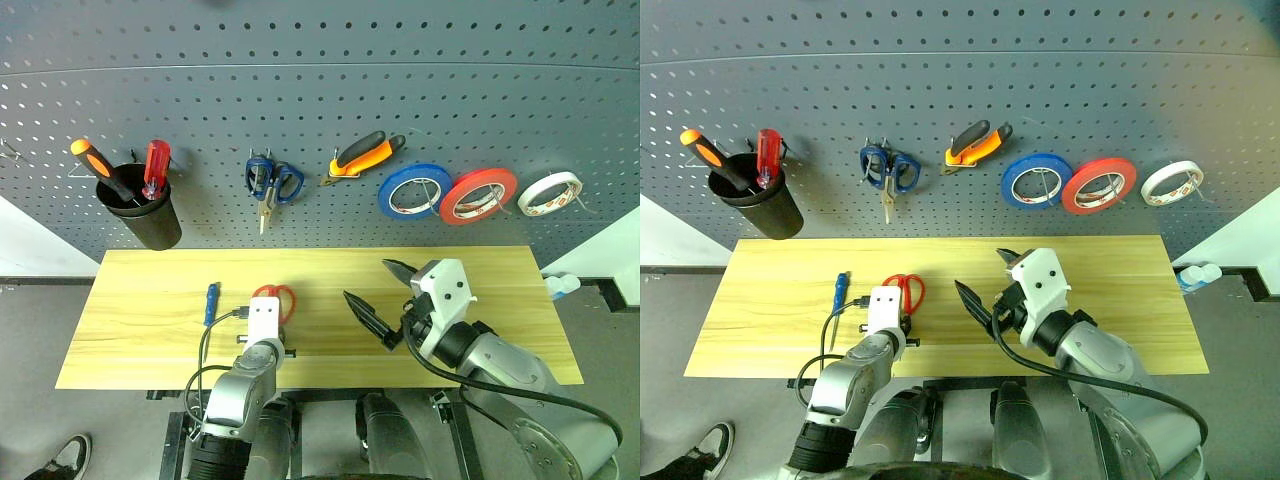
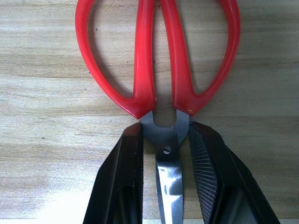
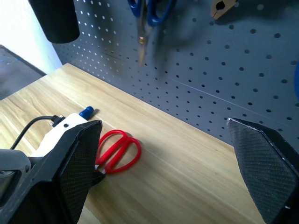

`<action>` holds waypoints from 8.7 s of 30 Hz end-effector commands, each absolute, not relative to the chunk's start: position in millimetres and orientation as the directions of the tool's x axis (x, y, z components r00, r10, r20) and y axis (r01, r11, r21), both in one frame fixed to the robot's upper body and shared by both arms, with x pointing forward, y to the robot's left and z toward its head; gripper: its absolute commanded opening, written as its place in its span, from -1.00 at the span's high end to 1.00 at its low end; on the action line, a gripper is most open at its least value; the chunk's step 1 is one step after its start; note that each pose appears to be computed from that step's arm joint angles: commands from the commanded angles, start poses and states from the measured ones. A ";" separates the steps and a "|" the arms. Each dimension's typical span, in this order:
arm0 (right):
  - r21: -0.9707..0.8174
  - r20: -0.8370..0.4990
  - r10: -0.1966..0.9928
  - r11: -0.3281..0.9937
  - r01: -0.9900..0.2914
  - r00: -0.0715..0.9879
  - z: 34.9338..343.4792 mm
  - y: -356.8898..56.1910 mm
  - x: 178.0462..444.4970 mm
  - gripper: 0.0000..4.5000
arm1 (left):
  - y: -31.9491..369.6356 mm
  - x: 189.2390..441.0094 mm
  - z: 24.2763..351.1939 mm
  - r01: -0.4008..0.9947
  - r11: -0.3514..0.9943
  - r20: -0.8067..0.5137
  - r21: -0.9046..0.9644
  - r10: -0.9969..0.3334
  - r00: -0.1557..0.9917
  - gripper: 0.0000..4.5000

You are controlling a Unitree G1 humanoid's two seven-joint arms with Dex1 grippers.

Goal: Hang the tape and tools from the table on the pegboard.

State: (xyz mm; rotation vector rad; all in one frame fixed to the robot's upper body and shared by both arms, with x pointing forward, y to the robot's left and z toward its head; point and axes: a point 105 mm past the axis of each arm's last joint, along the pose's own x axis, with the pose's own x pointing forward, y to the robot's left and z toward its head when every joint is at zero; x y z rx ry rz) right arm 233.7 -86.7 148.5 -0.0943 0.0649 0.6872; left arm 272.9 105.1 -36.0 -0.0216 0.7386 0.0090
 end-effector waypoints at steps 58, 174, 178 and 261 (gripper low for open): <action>-0.175 -0.129 0.744 0.633 -0.754 0.655 168.0 -161.5 204.8 -1.00 | 37.6 249.5 70.4 0.456 0.743 0.034 0.490 -0.539 0.841 0.54; -0.130 0.225 0.776 0.623 -0.772 0.588 256.0 -159.5 165.4 -1.00 | 116.5 359.7 134.2 -0.098 0.864 0.487 0.493 -0.182 0.854 0.21; -0.130 0.225 0.775 0.624 -0.770 0.590 256.0 -159.4 165.1 -1.00 | 119.4 359.5 122.2 -0.062 0.869 0.424 0.491 -0.176 0.888 -0.34; -0.090 0.150 0.744 0.666 -0.740 0.651 241.0 -165.9 164.5 -1.00 | 216.1 306.0 -19.3 -0.077 0.993 -0.608 0.094 0.118 0.785 0.47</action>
